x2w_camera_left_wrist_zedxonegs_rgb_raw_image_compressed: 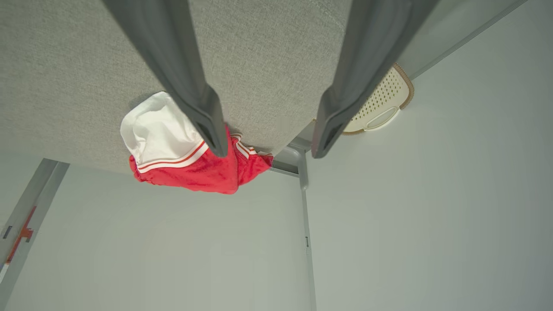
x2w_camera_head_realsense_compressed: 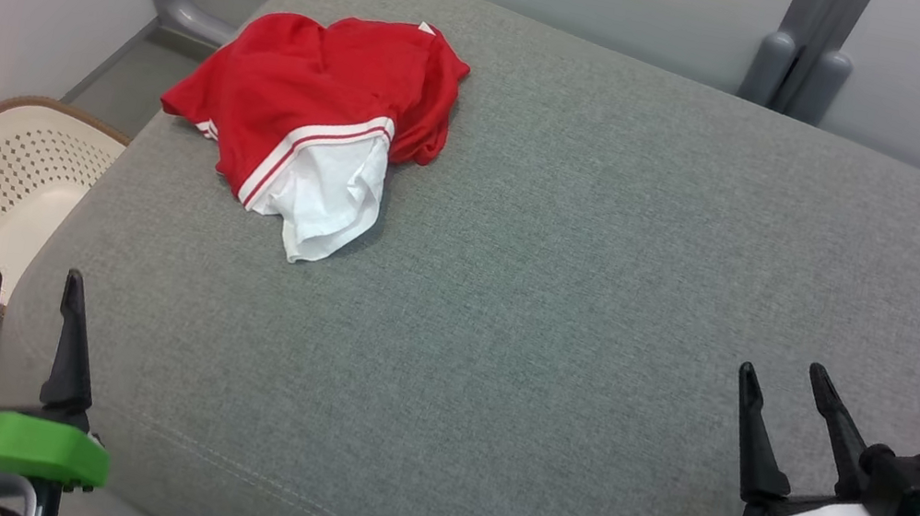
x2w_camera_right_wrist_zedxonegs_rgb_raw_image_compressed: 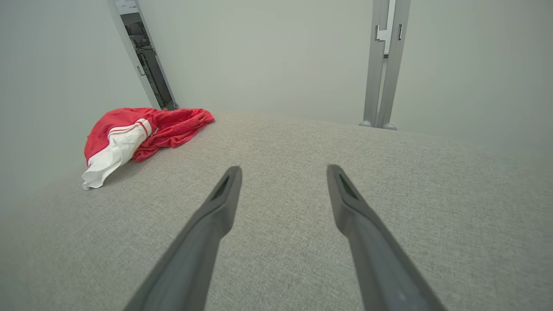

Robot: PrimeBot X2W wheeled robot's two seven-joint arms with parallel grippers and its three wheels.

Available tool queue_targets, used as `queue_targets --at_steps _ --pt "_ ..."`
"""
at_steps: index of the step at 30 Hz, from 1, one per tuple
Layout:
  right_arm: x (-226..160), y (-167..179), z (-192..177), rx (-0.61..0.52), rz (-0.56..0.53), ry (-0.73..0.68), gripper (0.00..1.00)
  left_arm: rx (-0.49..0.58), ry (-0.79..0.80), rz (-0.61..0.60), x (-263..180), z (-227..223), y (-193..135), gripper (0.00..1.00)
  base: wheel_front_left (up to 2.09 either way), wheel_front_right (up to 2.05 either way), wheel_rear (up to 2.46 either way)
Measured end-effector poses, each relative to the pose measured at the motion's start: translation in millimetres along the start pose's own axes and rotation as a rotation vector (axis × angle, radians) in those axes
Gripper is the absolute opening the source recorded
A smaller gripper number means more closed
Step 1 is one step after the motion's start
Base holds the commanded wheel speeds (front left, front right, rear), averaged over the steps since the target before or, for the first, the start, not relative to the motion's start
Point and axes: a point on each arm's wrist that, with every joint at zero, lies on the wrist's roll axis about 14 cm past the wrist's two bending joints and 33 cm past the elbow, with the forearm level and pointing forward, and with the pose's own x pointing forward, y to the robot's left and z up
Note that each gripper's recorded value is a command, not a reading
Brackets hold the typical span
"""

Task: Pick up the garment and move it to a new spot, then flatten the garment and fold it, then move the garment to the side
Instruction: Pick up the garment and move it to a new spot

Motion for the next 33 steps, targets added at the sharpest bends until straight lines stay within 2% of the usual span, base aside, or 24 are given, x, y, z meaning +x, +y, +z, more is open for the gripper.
queue_targets --at_steps 10,13,19,25,33 --pt "-10 -58 12 -0.079 -0.115 -0.008 1.0 0.055 -0.172 -0.15 91 62 -46 1.0 0.0 0.0 0.0" --pt "-14 -85 24 -0.107 -0.178 -0.033 1.0 0.067 -0.224 -0.207 124 82 -70 1.0 0.0 0.0 0.0" --pt "-28 -127 24 -0.138 -0.28 -0.026 1.0 0.082 -0.259 -0.309 180 95 -119 1.0 0.0 0.0 0.0" --pt "-45 -159 10 -0.148 -0.373 0.004 1.0 0.116 -0.186 -0.394 224 67 -164 1.0 0.0 0.0 0.0" --pt "-62 -185 -13 -0.144 -0.45 0.057 1.0 0.152 0.151 -0.435 255 -37 -193 1.0 0.0 0.0 0.0"
